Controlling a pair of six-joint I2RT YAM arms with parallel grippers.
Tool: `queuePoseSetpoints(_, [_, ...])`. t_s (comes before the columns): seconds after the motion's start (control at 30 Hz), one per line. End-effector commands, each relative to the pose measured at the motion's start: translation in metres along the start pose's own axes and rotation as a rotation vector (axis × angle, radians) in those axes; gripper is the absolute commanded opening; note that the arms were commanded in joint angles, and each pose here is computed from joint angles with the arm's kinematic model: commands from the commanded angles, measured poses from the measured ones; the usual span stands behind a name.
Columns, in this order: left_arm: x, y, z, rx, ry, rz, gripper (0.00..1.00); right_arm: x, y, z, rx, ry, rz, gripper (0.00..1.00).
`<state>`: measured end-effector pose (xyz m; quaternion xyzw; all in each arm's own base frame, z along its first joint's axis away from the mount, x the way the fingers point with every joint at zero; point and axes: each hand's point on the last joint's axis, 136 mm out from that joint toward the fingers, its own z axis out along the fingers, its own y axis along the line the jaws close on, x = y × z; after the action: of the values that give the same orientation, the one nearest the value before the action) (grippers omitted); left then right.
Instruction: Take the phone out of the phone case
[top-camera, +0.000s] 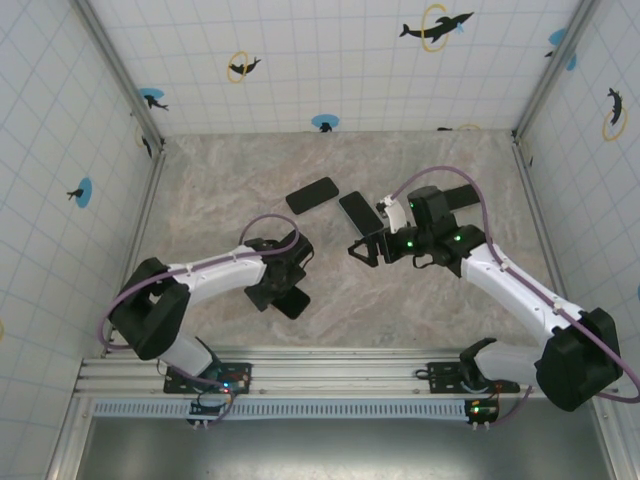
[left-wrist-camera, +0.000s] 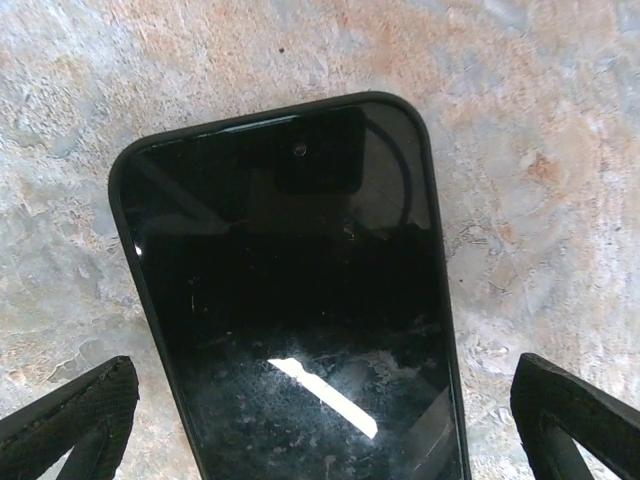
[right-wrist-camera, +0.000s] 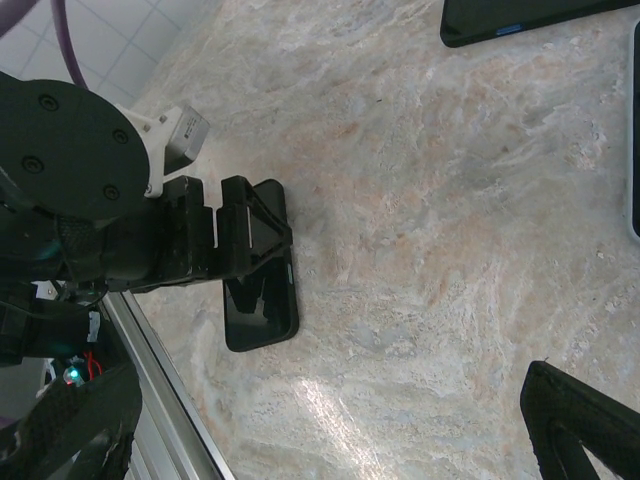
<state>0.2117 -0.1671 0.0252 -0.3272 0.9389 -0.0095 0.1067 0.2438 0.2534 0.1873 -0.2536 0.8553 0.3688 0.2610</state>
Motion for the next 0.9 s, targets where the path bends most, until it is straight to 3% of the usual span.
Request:
queuePoseSetpoints(0.0, [0.007,0.006,0.009,-0.033,0.021,-0.008,0.98,0.005,0.002,-0.001,-0.018,0.005,0.009,1.0])
queuePoseSetpoints(0.3, [0.011,0.009,0.02,-0.073,0.032,-0.009,0.97,0.009,-0.001,-0.001,-0.01,0.004,0.024,1.0])
queuePoseSetpoints(0.57, [0.022,0.017,0.03,-0.096,0.056,-0.059,0.91,0.009,-0.004,-0.003,-0.012,0.005,0.039,1.0])
queuePoseSetpoints(0.87, [0.015,0.01,0.022,-0.101,0.022,-0.033,0.58,0.009,-0.003,-0.003,-0.031,0.003,0.062,1.0])
